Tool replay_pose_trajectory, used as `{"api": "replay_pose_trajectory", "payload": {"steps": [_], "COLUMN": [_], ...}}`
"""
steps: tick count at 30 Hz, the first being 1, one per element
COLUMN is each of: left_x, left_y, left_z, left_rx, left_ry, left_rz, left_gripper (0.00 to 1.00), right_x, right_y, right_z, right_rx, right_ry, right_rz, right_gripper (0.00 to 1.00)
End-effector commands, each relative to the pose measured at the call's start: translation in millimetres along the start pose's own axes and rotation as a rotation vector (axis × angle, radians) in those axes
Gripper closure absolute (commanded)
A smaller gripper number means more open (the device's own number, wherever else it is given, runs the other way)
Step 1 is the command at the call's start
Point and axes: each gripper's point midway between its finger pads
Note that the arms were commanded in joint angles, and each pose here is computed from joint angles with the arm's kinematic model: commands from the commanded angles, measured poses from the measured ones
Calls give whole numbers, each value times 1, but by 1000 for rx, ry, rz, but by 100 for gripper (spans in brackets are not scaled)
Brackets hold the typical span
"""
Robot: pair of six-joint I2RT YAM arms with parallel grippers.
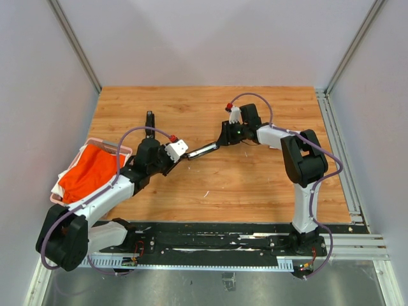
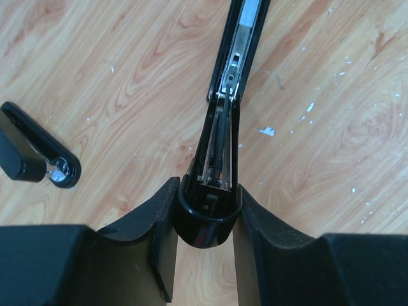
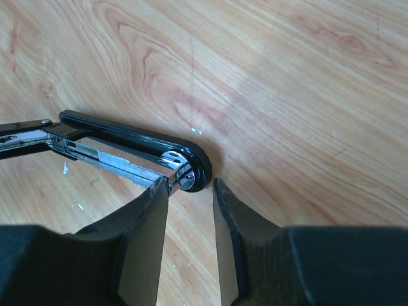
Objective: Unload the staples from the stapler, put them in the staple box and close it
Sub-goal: Unload the staple at the center of the board.
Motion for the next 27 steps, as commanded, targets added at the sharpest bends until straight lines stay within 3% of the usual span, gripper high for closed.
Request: {"api": "replay_pose_trajectory", "payload": {"steps": [1,11,27], "left_x": [20,31,32], "left_y": [6,-6,-10], "left_z": [-40,-29,-57], "left_rx": [156,144,200], "left_ry": [0,17,43], "left_rz": [100,99,100], "left_gripper": [100,100,100], "right_x": [-56,-55,-52], "right_y": [0,-6,-19], "right_z": [-53,-45,-32], "right_rx": [158,179,201], "right_ry": [-43,-24,-35], "right_rz": [-212,-184,-137], "right_gripper": [66,66,66]}}
Point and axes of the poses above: each gripper's point midway between its finger pads, its own y axis back along the fingers, its own x axis along the line the jaws close on, z = x × y, and after that the axes turned 6 degrees about -y, right-handed
